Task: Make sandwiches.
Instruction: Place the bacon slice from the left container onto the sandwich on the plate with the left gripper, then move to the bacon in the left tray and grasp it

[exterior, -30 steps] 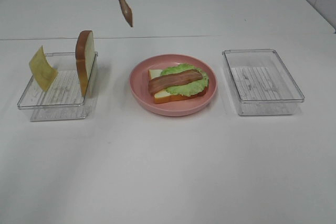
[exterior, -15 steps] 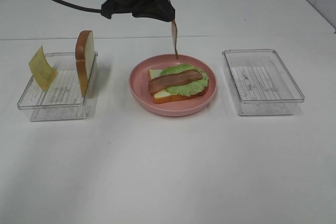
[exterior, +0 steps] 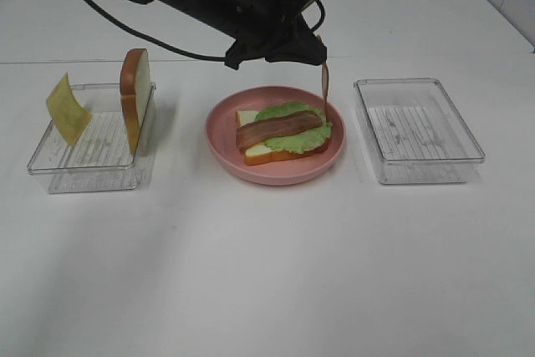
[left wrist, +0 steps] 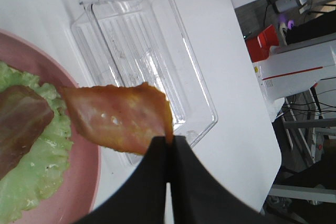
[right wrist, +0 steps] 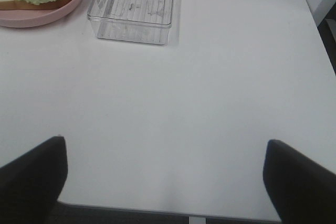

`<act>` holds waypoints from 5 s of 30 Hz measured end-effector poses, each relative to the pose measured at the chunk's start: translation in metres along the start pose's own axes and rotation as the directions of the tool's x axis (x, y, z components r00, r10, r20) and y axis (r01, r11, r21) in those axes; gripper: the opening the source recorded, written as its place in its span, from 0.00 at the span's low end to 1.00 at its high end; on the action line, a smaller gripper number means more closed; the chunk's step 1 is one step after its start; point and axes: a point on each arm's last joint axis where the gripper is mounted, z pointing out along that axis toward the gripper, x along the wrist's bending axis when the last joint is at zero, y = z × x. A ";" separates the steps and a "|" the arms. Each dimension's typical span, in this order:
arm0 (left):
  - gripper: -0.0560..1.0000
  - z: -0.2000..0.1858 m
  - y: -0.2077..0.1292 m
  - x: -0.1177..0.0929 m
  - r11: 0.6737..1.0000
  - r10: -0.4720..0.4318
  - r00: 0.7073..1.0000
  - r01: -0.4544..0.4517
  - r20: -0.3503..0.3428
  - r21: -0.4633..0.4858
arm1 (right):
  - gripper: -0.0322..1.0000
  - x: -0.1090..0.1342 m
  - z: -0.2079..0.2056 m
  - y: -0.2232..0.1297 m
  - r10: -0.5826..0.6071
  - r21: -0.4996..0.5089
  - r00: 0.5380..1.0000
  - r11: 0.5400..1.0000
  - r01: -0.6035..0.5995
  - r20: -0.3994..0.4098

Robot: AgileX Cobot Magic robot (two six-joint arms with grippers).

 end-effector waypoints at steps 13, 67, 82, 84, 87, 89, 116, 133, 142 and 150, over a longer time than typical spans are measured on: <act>0.05 0.002 -0.007 0.039 0.991 0.016 0.970 0.016 -0.243 0.131 | 0.98 0.000 0.000 0.000 0.000 0.000 1.000 1.000 0.000 0.000; 0.99 -0.150 0.021 -0.056 0.937 0.349 0.757 -0.303 -0.553 0.177 | 0.98 0.000 0.000 0.000 0.000 0.000 1.000 1.000 0.000 0.000; 0.99 -0.225 0.033 -0.019 0.979 0.196 0.722 -0.185 -0.664 0.088 | 0.98 0.000 0.000 0.000 0.000 0.000 1.000 1.000 0.000 0.000; 0.99 -0.226 0.033 -0.012 0.982 0.184 0.718 -0.167 -0.672 0.090 | 0.98 0.000 0.000 0.000 0.000 0.000 1.000 1.000 0.000 0.000; 0.99 -0.230 0.029 0.009 0.989 0.147 0.709 -0.106 -0.690 0.101 | 0.98 0.000 0.000 0.000 0.000 0.000 1.000 1.000 0.000 0.000; 0.99 -0.233 0.025 0.026 0.991 0.128 0.701 -0.064 -0.702 0.116 | 0.98 0.000 0.000 0.000 0.000 0.000 1.000 1.000 0.000 0.000; 0.99 -0.208 0.022 0.158 0.977 -0.127 0.656 0.211 -0.744 0.020 | 0.98 0.000 0.000 0.000 0.000 0.000 1.000 1.000 0.000 0.000; 0.98 -0.182 0.031 0.192 0.966 -0.171 0.641 0.259 -0.748 0.001 | 0.98 0.000 0.000 0.000 0.000 0.000 1.000 1.000 0.000 0.000; 0.96 -0.179 0.030 0.196 0.966 -0.171 0.640 0.257 -0.749 -0.002 | 0.98 0.000 0.000 0.000 0.000 0.000 1.000 1.000 0.000 0.000; 0.71 -0.180 0.031 0.198 0.963 -0.194 0.616 0.266 -0.764 -0.030 | 0.98 0.000 0.000 0.000 0.000 0.000 1.000 1.000 0.000 0.000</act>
